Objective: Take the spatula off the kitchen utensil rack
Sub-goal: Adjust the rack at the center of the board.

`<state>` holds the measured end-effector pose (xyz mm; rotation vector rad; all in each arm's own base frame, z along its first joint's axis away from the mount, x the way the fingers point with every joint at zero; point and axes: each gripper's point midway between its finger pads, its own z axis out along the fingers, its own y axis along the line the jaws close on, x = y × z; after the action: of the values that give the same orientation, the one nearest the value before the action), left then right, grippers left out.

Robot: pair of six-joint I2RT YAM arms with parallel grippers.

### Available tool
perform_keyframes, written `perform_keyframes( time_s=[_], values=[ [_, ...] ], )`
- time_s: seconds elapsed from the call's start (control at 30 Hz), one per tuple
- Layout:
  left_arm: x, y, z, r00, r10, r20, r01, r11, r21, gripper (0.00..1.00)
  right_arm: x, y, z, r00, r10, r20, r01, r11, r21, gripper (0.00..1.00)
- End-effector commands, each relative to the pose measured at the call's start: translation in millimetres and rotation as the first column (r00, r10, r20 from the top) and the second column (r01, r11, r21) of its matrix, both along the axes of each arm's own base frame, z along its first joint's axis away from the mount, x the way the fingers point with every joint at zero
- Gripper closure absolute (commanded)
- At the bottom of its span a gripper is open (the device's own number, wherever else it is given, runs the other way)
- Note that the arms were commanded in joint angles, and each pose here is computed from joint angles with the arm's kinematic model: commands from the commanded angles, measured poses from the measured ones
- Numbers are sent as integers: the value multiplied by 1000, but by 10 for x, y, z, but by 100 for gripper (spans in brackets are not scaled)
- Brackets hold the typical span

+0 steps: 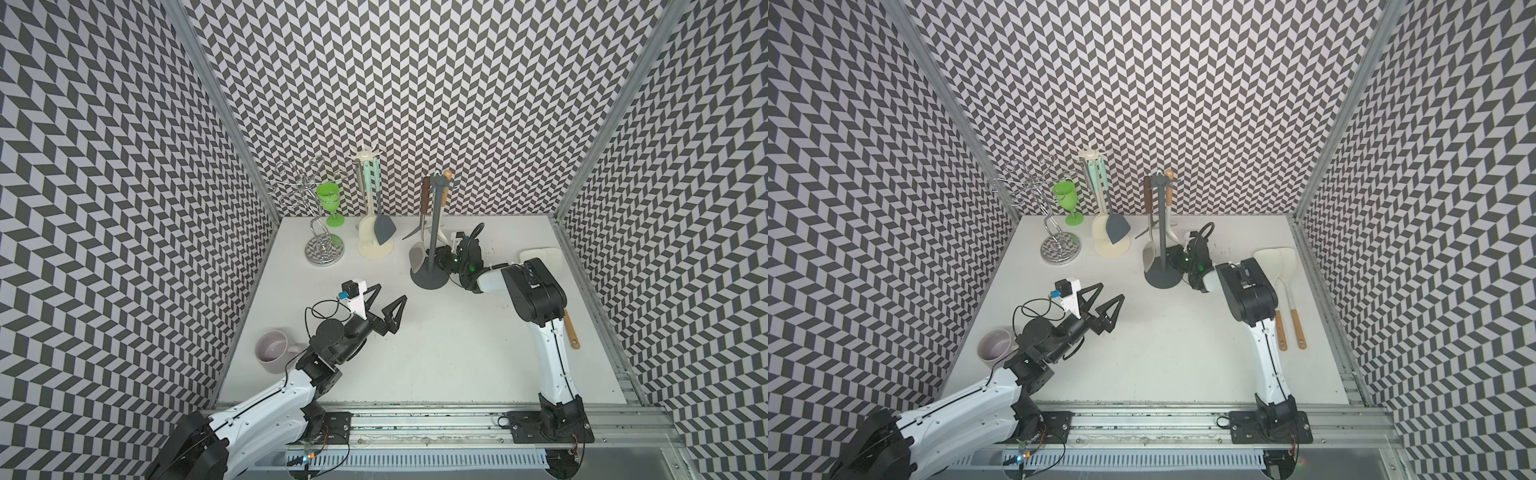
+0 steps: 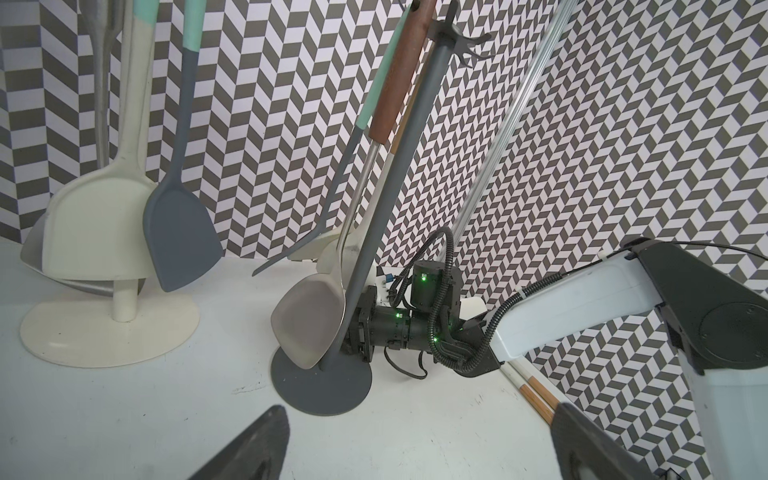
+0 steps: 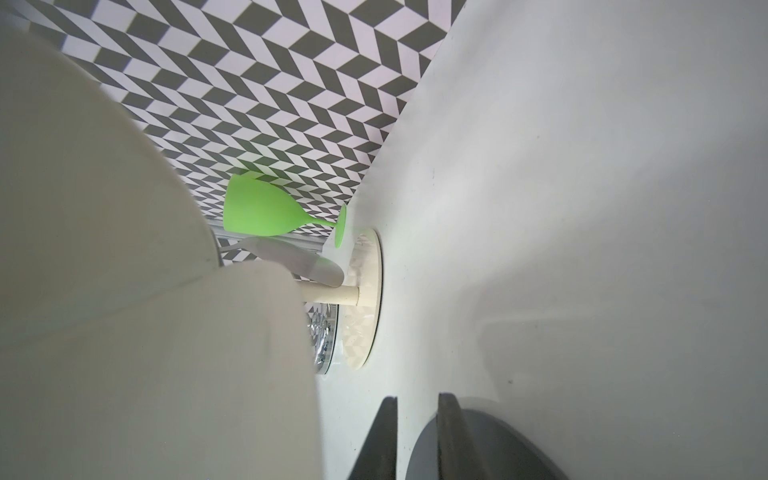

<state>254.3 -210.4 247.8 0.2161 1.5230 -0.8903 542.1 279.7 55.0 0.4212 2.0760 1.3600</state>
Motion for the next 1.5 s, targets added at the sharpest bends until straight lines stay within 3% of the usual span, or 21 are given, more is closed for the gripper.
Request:
perform_keyframes(
  time_s=[0.0, 0.4, 0.6, 0.8, 1.1, 1.47],
  values=[
    [-5, 44, 2, 1000, 15, 12, -15, 1000, 6, 0, -24, 231, -11, 999, 51, 14, -51, 998, 22, 81],
    [-11, 62, 24, 999, 24, 31, -24, 1000, 19, 0, -62, 518, 26, 993, 109, 40, -111, 993, 38, 80],
    [-10, 42, 10, 1000, 15, 28, -15, 1000, 22, 0, -182, 278, 155, 997, 62, 54, -61, 998, -22, 79],
    [3, -8, -15, 1000, -4, 16, 3, 1000, 27, 0, -482, -79, 368, 994, 48, 102, -35, 992, -124, 70],
    [-3, -163, -45, 997, -73, -10, 74, 996, 42, 0, -1047, -395, 629, 979, 105, 176, -48, 952, -303, 48],
    [47, -460, -236, 981, -173, -92, 180, 981, 71, 0, -1345, -506, 1357, 912, 183, 366, -19, 912, -410, 40]
  ],
)
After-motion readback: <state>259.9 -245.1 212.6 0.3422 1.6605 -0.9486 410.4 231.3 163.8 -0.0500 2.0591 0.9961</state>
